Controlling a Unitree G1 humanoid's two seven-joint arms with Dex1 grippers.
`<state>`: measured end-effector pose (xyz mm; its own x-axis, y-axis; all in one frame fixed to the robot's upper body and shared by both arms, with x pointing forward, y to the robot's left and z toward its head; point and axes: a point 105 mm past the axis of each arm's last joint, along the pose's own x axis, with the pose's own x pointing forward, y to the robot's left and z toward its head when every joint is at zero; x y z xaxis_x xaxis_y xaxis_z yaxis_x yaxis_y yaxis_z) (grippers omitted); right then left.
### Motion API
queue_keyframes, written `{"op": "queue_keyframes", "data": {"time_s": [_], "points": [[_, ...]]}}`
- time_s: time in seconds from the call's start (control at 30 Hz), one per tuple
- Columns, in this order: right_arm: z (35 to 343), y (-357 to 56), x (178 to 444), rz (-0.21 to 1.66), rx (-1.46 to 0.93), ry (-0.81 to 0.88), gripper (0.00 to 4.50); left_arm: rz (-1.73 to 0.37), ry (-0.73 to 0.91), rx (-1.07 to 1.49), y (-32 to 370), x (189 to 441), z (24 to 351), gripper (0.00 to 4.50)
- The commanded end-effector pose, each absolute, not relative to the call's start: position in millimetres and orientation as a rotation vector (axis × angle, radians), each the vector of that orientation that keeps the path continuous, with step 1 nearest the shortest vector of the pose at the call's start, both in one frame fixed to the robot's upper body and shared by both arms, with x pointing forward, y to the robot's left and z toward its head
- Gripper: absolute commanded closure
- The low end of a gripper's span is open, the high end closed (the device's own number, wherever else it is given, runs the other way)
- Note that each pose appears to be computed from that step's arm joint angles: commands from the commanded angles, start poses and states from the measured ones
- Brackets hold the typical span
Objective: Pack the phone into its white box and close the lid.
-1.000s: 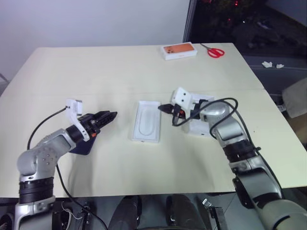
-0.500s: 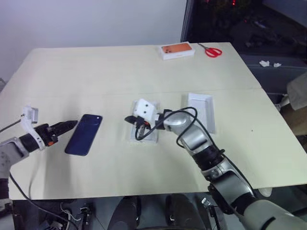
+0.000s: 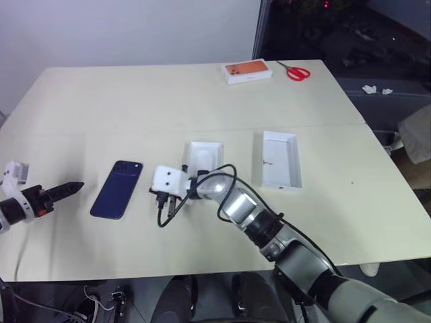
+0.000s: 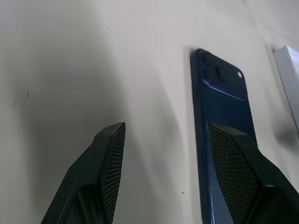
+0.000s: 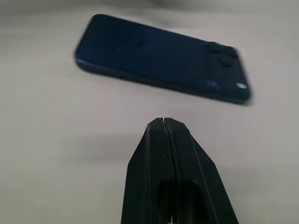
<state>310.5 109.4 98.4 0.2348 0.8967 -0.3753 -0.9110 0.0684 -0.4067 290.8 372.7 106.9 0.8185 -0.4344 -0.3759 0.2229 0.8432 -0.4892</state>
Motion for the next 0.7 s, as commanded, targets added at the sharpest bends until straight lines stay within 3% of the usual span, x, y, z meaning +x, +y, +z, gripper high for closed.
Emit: {"op": "queue_keyframes", "data": {"time_s": [0.03, 0.4, 0.7], "points": [[108, 123, 309, 1.363, -0.679, -0.017, 4.48, -0.427, 0.529, -0.469, 359, 296, 100, 1.56], [102, 128, 312, 1.323, -0.733, 0.024, 4.48, -0.607, 0.706, -0.634, 306, 291, 70, 1.56], [101, 128, 316, 1.307, -0.775, 0.019, 4.48, -0.667, 0.757, -0.722, 285, 285, 65, 1.56]]}}
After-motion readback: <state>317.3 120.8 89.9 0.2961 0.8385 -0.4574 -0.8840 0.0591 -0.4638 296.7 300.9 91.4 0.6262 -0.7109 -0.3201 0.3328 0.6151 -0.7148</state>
